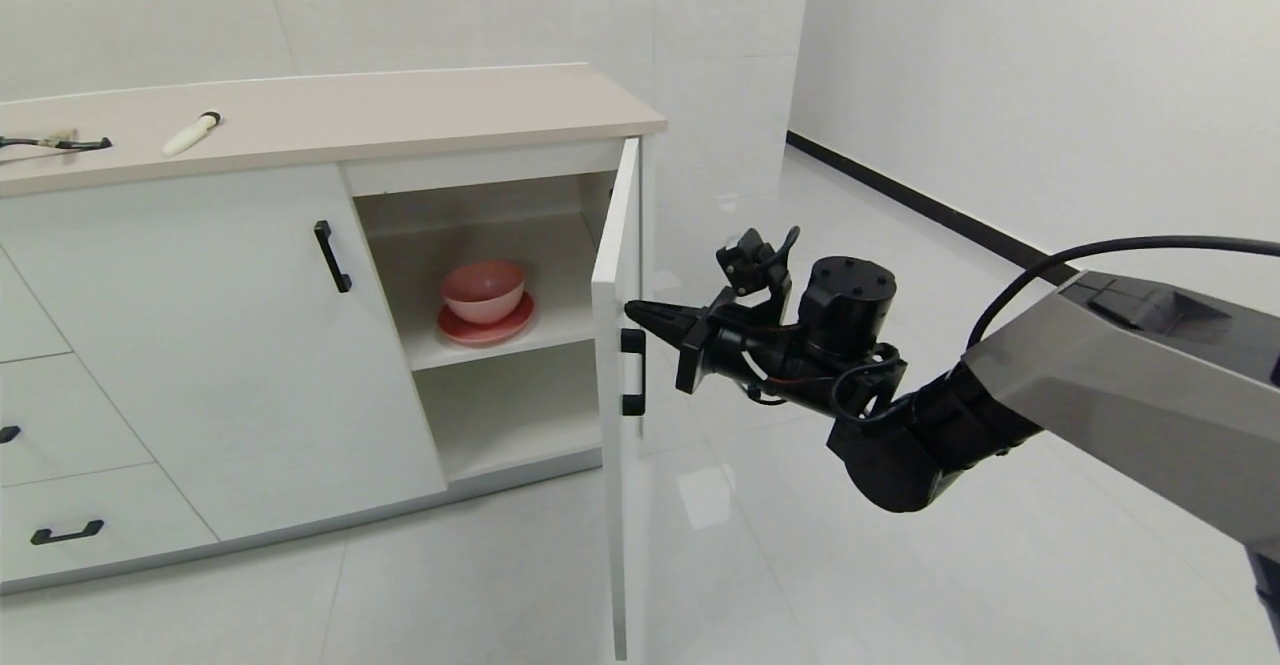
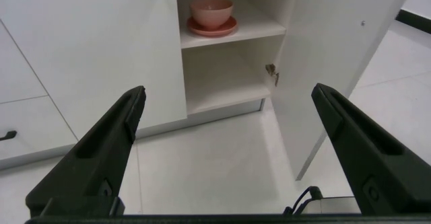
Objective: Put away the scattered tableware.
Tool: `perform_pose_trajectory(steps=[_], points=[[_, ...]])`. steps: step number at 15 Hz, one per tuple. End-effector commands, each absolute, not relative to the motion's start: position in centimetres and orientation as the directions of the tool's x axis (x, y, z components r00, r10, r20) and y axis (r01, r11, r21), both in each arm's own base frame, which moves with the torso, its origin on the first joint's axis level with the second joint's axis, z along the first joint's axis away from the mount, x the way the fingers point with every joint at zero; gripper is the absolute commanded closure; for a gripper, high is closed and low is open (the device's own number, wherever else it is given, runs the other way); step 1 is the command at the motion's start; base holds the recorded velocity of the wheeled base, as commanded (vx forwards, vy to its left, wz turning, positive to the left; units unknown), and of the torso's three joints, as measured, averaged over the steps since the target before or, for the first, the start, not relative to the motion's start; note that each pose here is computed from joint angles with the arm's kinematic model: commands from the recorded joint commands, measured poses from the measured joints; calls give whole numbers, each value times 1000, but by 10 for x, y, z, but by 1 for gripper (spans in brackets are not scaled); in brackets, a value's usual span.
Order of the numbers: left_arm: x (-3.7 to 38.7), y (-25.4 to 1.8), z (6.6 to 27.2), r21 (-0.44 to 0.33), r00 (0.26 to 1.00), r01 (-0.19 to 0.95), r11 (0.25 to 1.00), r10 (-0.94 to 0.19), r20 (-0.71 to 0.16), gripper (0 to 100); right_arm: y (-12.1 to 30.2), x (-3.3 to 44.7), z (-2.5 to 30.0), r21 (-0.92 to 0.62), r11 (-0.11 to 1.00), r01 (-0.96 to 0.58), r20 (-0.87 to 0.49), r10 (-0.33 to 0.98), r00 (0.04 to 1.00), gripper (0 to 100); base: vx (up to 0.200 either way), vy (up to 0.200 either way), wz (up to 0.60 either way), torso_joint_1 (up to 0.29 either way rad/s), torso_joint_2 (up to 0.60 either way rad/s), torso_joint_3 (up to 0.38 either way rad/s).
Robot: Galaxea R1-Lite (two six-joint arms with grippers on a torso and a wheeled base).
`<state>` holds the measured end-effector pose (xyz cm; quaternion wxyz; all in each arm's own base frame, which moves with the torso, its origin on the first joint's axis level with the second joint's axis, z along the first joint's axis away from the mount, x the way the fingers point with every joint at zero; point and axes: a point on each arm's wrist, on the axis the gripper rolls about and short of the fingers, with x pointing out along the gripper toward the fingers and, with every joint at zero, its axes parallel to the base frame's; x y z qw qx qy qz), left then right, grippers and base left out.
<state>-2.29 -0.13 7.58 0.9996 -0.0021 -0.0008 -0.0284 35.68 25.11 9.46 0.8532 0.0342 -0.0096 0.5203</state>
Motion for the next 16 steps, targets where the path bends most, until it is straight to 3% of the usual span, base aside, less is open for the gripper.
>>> perform_pose_trajectory(steps=[1, 4, 12, 16], points=[[-23, -1, 76, -5, 998, 57, 998, -57, 2, 0, 256, 359, 92, 44, 451, -891, 59, 889, 453, 100, 0, 200, 0, 2, 2, -2], [-23, -1, 76, -5, 998, 57, 998, -57, 2, 0, 256, 361, 91, 44, 457, -888, 59, 887, 459, 100, 0, 200, 0, 4, 7, -4], [-23, -1, 76, -6, 998, 57, 998, -57, 2, 0, 259, 370, 88, 30, 466, -884, 84, 880, 467, 100, 0, 0, 0, 0, 0, 0], [-23, -1, 76, -7, 998, 57, 998, -57, 3, 0, 245, 340, 91, 47, 456, -889, 43, 888, 458, 100, 0, 0, 0, 0, 0, 0]])
